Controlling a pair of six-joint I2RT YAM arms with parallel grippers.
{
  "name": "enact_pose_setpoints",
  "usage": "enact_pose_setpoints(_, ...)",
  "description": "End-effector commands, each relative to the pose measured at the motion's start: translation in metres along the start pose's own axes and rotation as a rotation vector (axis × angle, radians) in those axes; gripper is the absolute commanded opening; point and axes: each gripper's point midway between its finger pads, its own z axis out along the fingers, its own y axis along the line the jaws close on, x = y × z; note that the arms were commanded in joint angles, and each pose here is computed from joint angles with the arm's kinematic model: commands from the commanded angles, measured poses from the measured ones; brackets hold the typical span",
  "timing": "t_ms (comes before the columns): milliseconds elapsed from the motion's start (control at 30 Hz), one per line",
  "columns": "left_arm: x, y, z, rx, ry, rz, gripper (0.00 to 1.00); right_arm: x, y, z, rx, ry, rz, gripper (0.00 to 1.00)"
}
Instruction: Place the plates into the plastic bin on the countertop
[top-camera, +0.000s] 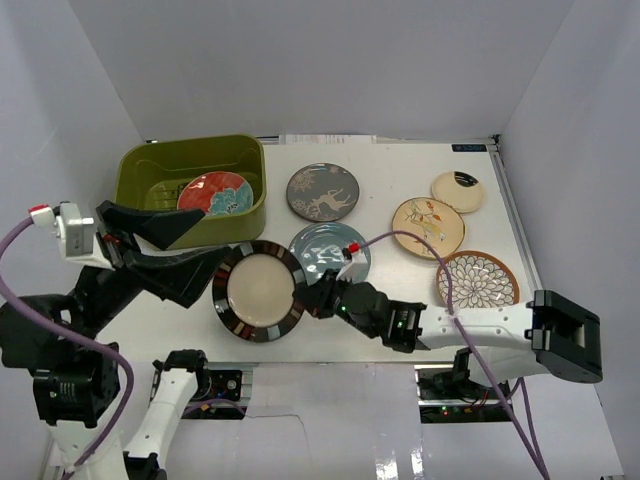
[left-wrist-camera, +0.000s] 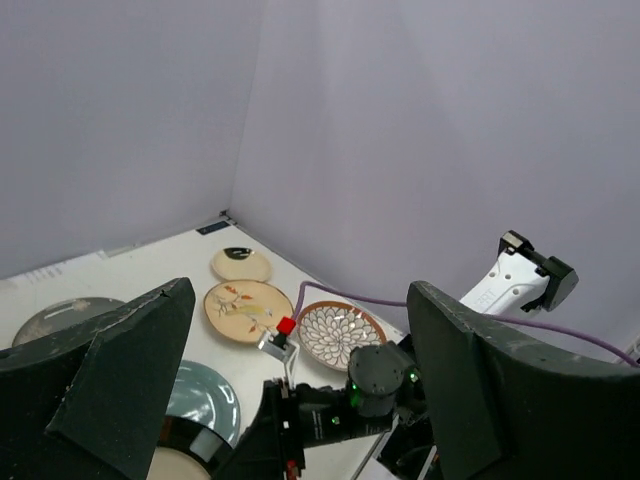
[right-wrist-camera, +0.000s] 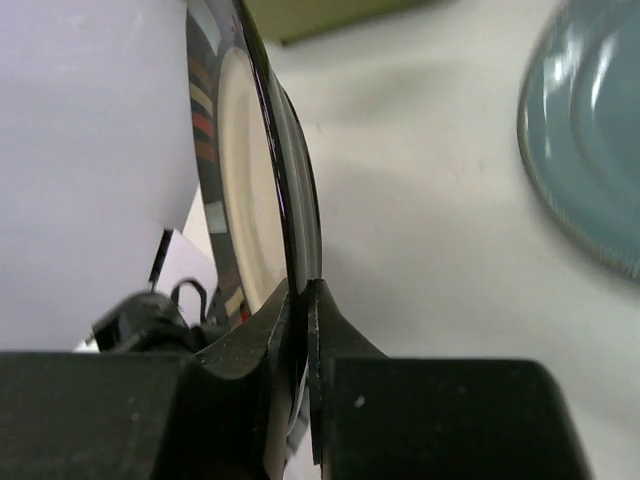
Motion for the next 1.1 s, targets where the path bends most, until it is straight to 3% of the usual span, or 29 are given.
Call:
enact_pose_setpoints(0, 0.002, 0.015, 0.004, -0.071, 0.012, -0.052, 0.98, -0.132, 0.103, -0.007, -0.174, -0.342, -0.060, 0.08)
enact_pose_setpoints(167, 0.022, 0.031, 0.007, -0.103, 0.046, -0.142, 0.98, -0.203, 0.117, 0.021, -0.167, -0.439, -0.107, 0.08)
enact_pose_setpoints(233, 0.026, 0.034, 0.007, -0.106, 0.055, -0.152, 0.98, -0.211, 0.120, 0.046, -0.183, -0.418, -0.105, 0.08)
enact_pose_setpoints(267, 0.029, 0.036, 0.007, -0.108, 0.061, -0.156, 0.98, -0.239, 0.138, 0.046, -0.215, -0.473, -0.095, 0.08)
enact_pose_setpoints(500, 0.031, 0.050, 0.017, -0.139, 0.072, -0.204, 0.98, -0.286, 0.174, 0.125, -0.265, -0.544, -0.100, 0.08)
enact_pose_setpoints(567, 0.021, 0.050, 0.023, -0.131, 0.056, -0.198, 0.98, -0.278, 0.160, 0.163, -0.238, -0.526, -0.105, 0.08)
enact_pose_setpoints(600, 0.019, 0.049, 0.025, -0.128, 0.055, -0.198, 0.98, -0.294, 0.179, 0.164, -0.283, -0.551, -0.093, 0.08)
enact_pose_setpoints(633, 0.014, 0.048, 0.026, -0.125, 0.049, -0.189, 0.98, -0.281, 0.164, 0.193, -0.251, -0.520, -0.097, 0.08)
enact_pose_setpoints(767, 0.018, 0.056, 0.030, -0.137, 0.058, -0.196, 0.98, -0.277, 0.162, 0.240, -0.248, -0.494, -0.100, 0.08)
enact_pose_setpoints(800, 0.021, 0.059, 0.031, -0.141, 0.063, -0.202, 0.98, -0.260, 0.141, 0.264, -0.211, -0.458, -0.096, 0.08)
enact_pose_setpoints(867, 0.031, 0.066, 0.032, -0.151, 0.078, -0.217, 0.98, -0.267, 0.139, 0.271, -0.228, -0.463, -0.059, 0.08)
enact_pose_setpoints(1067, 0.047, 0.082, 0.033, -0.186, 0.093, -0.249, 0.98, -0.235, 0.102, 0.302, -0.200, -0.365, 0.045, 0.08)
